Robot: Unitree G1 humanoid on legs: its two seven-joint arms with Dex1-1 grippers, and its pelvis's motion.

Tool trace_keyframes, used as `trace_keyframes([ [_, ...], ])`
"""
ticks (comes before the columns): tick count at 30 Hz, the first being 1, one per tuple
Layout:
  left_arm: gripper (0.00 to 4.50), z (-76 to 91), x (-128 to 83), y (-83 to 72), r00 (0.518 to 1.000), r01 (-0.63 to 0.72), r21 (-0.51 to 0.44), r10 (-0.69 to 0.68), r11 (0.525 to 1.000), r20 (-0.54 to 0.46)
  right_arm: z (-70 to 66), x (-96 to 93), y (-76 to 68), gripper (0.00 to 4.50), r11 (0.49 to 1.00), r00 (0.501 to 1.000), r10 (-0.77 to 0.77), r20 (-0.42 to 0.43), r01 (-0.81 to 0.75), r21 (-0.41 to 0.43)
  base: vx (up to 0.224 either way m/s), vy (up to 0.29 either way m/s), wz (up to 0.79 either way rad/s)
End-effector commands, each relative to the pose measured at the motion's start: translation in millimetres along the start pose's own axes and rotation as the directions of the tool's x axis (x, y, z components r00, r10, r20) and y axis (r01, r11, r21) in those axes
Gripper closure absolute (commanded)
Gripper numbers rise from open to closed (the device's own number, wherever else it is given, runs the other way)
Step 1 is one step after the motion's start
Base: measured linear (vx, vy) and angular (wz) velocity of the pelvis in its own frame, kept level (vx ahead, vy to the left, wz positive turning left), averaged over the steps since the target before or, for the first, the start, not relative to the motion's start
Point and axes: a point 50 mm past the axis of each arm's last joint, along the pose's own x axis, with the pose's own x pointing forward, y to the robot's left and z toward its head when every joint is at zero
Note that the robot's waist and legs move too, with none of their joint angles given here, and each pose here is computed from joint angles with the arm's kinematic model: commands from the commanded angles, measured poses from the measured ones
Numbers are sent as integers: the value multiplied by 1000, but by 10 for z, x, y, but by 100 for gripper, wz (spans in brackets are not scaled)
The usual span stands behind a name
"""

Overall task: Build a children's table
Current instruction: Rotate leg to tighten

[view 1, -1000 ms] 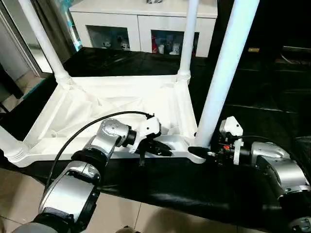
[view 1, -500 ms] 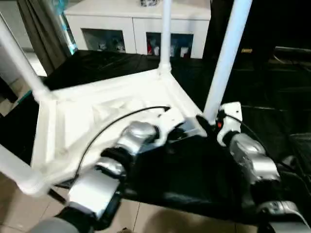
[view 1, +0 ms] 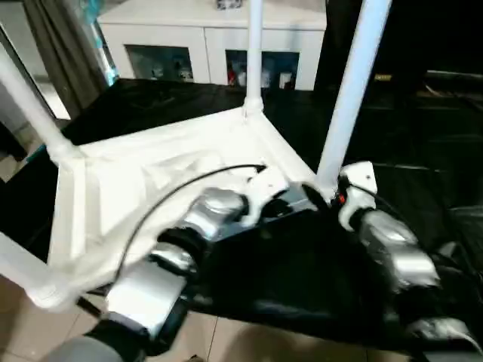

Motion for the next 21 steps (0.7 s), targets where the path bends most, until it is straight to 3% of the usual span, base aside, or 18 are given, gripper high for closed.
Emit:
trace_keyframes([
  [1, 450, 30, -17, -64, 993, 110, 64, -112, 992, 22, 46, 29, 197, 73, 977, 977, 213, 0, -213, -26, 0, 0, 0],
  [5, 450, -87, -236, -35, 979, 205, 77, -206, 976, -2, 79, -154, 143, 73, 945, 945, 325, -29, -326, -38, 0, 0, 0],
  [11, 450, -171, -438, -55, 942, 335, 60, -335, 940, -8, 84, -281, 113, 73, 906, 906, 416, -82, -420, -50, 0, 0, 0],
  [21, 450, -156, -445, -58, 944, 327, 63, -328, 943, 12, 34, -250, 214, 148, 881, 878, 468, -102, -473, -28, 0, 0, 0],
])
